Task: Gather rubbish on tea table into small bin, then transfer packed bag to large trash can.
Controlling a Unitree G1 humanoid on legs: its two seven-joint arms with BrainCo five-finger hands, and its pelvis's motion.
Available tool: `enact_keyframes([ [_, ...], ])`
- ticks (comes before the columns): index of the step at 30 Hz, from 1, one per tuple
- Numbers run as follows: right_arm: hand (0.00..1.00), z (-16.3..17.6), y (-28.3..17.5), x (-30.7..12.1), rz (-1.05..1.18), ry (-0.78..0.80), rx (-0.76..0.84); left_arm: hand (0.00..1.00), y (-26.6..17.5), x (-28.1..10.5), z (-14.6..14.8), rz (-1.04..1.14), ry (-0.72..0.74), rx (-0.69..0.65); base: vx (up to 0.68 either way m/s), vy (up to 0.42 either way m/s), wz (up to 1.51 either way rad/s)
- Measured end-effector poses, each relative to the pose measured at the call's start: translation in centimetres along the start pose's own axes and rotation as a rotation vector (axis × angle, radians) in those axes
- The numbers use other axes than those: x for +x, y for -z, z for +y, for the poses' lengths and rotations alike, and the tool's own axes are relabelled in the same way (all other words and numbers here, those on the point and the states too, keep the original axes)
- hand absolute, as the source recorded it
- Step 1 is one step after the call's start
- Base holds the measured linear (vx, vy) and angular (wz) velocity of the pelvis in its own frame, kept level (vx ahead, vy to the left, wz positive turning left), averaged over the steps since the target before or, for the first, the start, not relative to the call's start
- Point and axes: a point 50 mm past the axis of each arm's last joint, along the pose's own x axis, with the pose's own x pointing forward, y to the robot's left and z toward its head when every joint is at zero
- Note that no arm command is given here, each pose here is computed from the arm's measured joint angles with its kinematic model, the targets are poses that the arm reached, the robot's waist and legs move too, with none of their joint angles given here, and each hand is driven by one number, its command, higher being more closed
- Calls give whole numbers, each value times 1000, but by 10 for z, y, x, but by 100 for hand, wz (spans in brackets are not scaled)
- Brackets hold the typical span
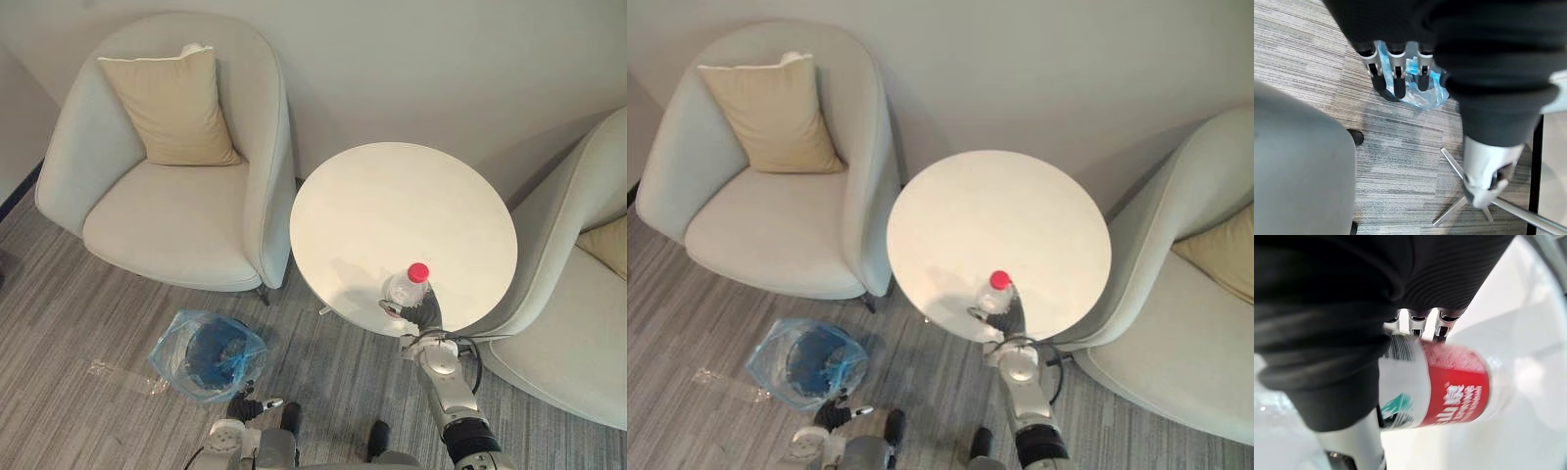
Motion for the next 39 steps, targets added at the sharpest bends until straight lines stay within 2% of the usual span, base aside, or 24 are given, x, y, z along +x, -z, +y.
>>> enact_keyframes([
  [14,100,5,-2,-1,0,-31,20,0,-6,1,-2,-29,5,-5,0,1,2],
  [29,100,-15,-8,-53,-94,-64,72,0,1,0,-2,6,19,22,-33,5,-8],
  [39,100,-14,-15,-66,-151,-87,-75,0,11,-1,-5,56,38,52,-29,9,-13],
])
